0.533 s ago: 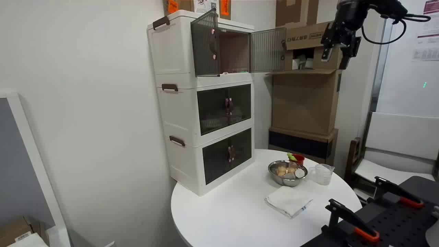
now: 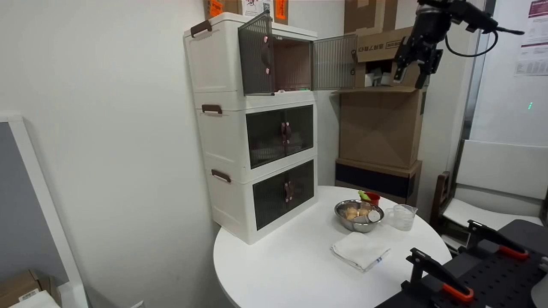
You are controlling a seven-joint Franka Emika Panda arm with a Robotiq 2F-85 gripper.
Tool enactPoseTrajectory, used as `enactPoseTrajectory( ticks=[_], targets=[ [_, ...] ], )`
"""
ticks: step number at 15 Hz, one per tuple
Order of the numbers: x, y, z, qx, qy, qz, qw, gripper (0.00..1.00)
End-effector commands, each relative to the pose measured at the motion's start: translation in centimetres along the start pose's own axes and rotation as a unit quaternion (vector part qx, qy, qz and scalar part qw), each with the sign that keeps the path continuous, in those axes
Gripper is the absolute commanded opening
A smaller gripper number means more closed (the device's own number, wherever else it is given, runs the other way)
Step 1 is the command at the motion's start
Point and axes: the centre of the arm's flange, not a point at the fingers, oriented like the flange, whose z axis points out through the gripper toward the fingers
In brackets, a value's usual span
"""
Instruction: Put the silver bowl inside the top cabinet
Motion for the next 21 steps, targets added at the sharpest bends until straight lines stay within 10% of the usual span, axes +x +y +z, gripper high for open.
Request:
enactPoseTrajectory(
  ticks=[1,14,21],
  targets=[
    [3.1,1.9,6.2,-0.054,0.045,-0.048,0.9964,1.00],
    [13.6,4.6,24.2,0.037,0.126,-0.099,0.9864,1.00],
    [14.7,8.0,34.4,0.004,0.144,-0.022,0.9893,1.00]
  ],
)
